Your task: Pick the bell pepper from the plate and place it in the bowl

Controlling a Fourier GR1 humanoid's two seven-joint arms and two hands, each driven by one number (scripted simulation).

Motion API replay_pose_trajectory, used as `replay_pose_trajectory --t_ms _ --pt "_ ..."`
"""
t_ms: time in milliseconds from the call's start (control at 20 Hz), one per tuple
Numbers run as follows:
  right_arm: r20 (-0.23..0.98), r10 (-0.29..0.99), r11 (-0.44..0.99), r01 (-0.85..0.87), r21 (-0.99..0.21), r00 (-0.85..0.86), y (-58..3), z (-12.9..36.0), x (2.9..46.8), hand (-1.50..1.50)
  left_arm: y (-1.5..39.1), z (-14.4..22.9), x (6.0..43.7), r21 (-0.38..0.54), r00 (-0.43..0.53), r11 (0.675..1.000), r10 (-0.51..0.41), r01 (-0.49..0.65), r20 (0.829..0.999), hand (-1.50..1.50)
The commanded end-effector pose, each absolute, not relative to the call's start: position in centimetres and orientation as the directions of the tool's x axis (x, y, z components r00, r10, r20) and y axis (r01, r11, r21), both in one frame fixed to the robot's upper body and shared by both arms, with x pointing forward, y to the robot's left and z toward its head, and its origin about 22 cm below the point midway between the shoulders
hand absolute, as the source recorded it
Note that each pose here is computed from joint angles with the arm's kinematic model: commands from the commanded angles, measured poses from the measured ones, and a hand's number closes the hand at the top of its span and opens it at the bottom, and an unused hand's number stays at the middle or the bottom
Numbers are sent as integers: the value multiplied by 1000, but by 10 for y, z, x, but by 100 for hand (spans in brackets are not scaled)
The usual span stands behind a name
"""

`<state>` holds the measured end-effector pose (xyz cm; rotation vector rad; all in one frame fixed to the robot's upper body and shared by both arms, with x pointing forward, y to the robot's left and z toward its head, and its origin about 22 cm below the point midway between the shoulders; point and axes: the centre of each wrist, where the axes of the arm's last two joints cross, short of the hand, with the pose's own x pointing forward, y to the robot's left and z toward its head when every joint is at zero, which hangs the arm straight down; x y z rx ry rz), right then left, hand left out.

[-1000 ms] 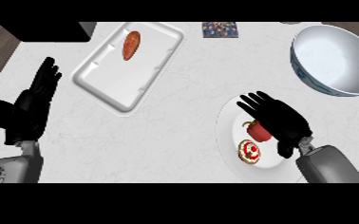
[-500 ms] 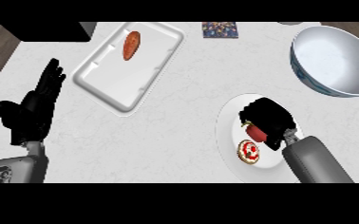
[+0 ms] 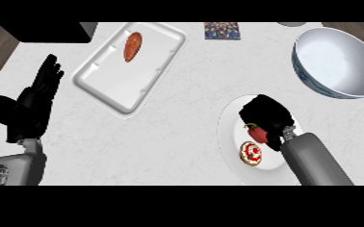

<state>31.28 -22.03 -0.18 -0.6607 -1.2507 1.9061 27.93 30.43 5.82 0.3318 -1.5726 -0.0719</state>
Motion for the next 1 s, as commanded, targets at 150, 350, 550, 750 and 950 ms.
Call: replay_pose_trajectory --t_ms 150,350,550,750,950 --pt "95 942 -19 -334 -943 -322 -222 7 339 150 298 49 278 252 -3 951 -256 -180 967 0" --pt "201 979 176 -359 -917 -32 -231 32 364 150 298 60 272 259 10 955 -260 -147 965 0" --pt "190 982 183 -235 -955 -6 -203 64 363 150 300 53 270 258 -3 951 -263 -172 965 0" --pt "188 982 188 5 -982 12 -206 123 350 150 317 67 276 254 14 949 -256 -186 967 0" --pt "279 960 261 267 -928 30 -220 179 341 150 303 58 269 258 21 951 -259 -168 966 0"
